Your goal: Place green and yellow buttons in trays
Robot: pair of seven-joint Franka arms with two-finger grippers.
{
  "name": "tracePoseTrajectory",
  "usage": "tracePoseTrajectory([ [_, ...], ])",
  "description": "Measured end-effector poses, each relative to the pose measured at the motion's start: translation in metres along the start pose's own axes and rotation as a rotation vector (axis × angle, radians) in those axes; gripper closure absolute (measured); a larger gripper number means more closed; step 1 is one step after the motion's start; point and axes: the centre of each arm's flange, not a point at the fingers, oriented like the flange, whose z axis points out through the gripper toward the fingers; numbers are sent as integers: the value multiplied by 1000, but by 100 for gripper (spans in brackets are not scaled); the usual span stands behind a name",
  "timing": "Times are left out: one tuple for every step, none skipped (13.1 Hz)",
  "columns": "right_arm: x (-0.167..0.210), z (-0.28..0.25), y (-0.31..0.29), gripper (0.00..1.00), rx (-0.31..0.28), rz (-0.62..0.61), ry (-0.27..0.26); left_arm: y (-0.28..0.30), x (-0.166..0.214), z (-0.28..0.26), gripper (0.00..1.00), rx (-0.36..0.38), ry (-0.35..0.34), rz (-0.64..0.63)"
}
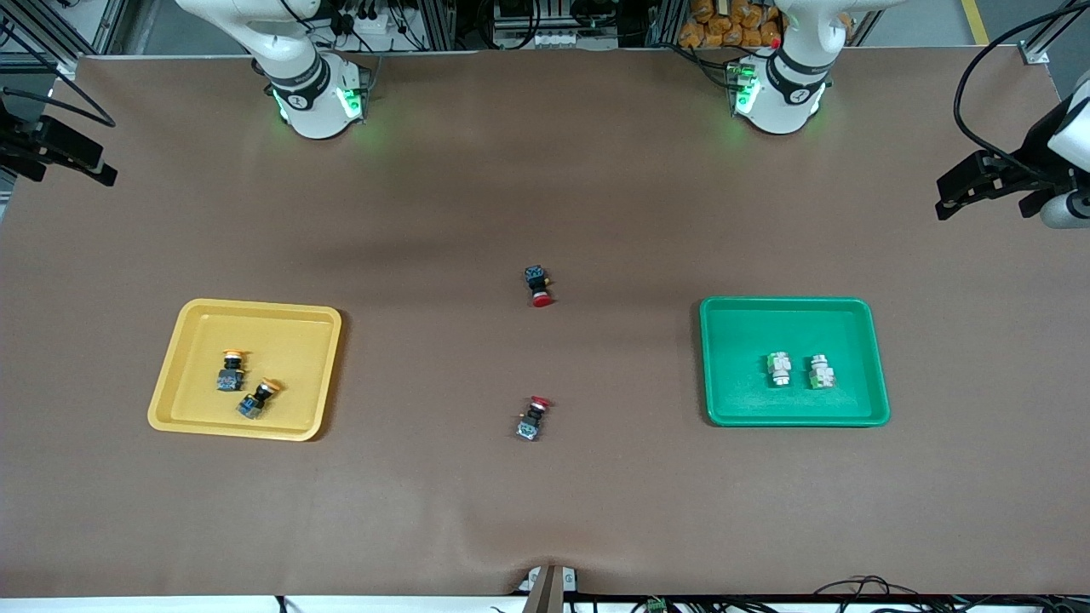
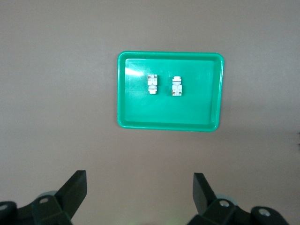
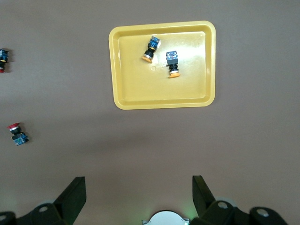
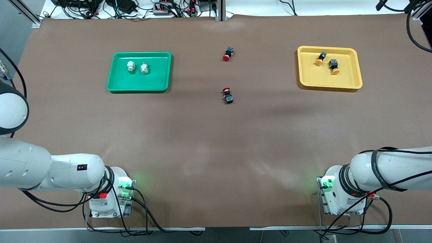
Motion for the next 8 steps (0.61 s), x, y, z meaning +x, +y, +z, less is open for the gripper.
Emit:
tracePoseTrajectory([
  [2, 3, 0, 0, -1, 0, -7, 0, -2, -1, 0, 1, -4, -1],
  [3, 5, 0, 0, -1, 1, -11, -1, -3, -1, 0, 2, -12, -3],
  [4, 7, 0, 0, -1, 1, -14, -2, -4, 0, 0, 2, -21, -4],
  [6, 10, 0, 0, -2, 0, -20, -2, -5, 0, 0, 3, -27, -4],
  [8, 13, -1, 0, -2, -2, -27, -2, -5, 0, 0, 3, -28, -4],
  [10, 16, -3, 0, -3, -4, -32, -2, -5, 0, 0, 3, -28, -5],
  [11, 17, -3, 0, -3, -4, -36, -2, -5, 0, 0, 3, -28, -5],
  [11, 18, -3, 0, -3, -5, -37, -2, -5, 0, 0, 3, -28, -6],
])
